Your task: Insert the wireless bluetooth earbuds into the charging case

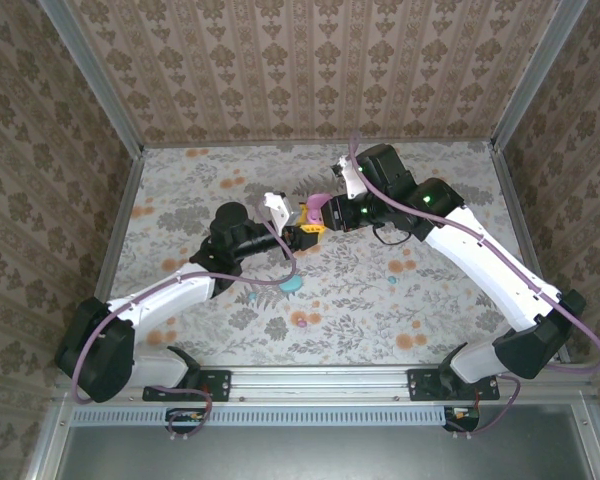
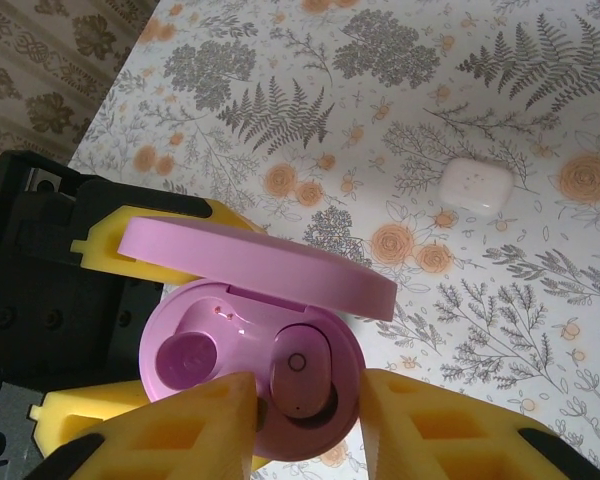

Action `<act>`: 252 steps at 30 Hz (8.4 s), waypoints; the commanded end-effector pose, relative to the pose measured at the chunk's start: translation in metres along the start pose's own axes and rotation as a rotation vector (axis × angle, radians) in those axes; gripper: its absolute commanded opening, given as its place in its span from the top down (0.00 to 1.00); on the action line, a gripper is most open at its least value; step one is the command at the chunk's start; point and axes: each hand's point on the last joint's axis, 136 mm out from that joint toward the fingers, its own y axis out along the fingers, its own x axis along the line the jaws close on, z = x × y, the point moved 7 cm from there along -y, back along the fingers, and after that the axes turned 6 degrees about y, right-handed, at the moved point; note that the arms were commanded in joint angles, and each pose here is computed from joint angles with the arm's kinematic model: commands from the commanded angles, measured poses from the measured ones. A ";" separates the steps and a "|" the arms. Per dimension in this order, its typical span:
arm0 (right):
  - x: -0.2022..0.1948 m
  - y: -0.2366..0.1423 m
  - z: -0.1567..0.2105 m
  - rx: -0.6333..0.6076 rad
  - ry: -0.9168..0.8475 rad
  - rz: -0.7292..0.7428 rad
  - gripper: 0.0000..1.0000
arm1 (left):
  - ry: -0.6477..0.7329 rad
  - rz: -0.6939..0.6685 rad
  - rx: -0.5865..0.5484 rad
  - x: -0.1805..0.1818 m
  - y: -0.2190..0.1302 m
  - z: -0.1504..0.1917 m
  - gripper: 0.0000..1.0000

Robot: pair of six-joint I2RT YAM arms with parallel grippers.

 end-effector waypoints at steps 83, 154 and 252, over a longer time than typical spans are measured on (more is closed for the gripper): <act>-0.017 0.194 0.202 0.489 0.090 0.074 0.59 | 0.159 -0.473 0.022 0.000 -0.135 -0.028 0.63; 0.012 0.227 0.182 0.492 0.092 0.102 0.74 | 0.139 -0.478 0.019 0.005 -0.138 -0.023 0.63; 0.045 0.045 0.052 0.252 -0.459 -0.059 0.72 | 0.020 0.347 0.174 -0.026 -0.034 0.019 0.66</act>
